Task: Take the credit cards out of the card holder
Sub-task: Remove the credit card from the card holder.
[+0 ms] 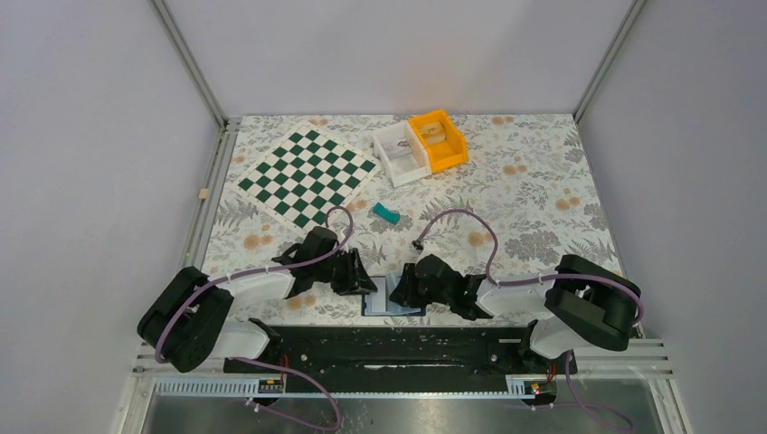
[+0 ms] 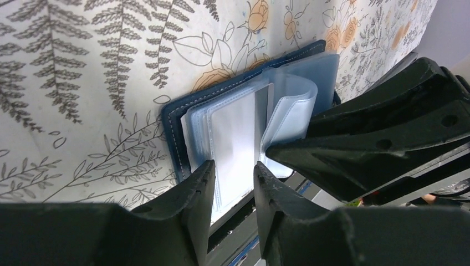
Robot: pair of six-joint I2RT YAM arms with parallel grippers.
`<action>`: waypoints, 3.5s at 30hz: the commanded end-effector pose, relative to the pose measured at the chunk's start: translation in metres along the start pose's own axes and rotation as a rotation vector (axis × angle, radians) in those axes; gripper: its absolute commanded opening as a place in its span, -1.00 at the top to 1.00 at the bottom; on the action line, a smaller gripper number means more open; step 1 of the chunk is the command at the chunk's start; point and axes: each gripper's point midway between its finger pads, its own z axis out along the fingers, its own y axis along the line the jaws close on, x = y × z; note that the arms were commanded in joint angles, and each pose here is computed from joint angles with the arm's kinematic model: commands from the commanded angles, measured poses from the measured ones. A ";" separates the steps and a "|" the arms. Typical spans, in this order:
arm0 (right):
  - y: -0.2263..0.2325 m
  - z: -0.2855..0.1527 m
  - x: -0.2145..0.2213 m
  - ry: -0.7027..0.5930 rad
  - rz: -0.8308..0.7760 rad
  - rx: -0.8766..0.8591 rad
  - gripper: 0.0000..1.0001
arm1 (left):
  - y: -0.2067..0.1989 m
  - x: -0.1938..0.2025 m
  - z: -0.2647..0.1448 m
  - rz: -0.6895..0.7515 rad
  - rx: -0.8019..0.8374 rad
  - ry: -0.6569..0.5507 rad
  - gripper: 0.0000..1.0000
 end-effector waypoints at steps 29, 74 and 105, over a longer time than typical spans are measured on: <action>0.022 -0.009 -0.015 -0.053 0.022 -0.160 0.52 | -0.026 -0.036 0.008 0.095 -0.038 -0.118 0.52; 0.029 -0.075 -0.051 -0.113 -0.024 -0.030 -0.07 | -0.088 -0.008 0.032 0.122 0.151 0.038 0.57; 0.031 -0.013 -0.003 0.106 0.069 -0.199 0.36 | -0.024 -0.013 -0.015 0.095 -0.062 -0.071 0.56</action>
